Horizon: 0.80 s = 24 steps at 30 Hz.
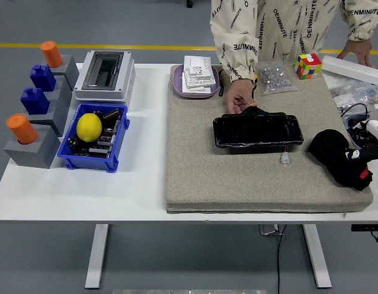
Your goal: Pick the rag up,wipe the panel,place it on the desk
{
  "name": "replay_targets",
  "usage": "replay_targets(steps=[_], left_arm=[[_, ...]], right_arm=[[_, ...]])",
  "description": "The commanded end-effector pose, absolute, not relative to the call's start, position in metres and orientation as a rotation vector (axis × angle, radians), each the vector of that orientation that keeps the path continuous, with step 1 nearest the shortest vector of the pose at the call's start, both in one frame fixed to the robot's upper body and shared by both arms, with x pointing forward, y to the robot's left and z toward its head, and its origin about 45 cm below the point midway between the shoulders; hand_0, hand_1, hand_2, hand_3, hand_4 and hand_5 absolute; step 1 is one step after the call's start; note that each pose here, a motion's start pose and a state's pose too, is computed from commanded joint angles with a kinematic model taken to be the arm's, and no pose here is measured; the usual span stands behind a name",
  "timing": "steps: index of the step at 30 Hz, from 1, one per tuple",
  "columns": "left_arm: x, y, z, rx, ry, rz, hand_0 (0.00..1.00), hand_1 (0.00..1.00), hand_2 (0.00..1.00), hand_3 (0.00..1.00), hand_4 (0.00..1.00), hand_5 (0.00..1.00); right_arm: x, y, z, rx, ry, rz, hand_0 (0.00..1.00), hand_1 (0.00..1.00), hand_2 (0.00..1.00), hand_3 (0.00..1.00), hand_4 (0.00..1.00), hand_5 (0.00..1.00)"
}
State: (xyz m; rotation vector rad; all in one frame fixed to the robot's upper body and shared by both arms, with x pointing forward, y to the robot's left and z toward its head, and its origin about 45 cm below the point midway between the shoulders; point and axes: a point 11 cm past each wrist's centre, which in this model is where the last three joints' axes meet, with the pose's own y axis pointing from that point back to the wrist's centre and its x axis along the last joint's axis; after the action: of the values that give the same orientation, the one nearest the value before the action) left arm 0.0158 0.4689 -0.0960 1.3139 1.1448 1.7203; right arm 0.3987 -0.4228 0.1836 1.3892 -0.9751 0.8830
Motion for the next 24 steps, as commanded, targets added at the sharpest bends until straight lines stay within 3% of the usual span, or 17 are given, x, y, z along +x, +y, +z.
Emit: replay_targets(steps=[24], left_arm=[[0.011,0.472,-0.095,1.330,1.147,1.720,0.643,0.690,0.732,0.565,0.595,0.468]], right_arm=[[0.413,-0.421,0.195,1.373,-0.991,0.876,0.752,0.717,0.796,0.757,0.998,0.672]])
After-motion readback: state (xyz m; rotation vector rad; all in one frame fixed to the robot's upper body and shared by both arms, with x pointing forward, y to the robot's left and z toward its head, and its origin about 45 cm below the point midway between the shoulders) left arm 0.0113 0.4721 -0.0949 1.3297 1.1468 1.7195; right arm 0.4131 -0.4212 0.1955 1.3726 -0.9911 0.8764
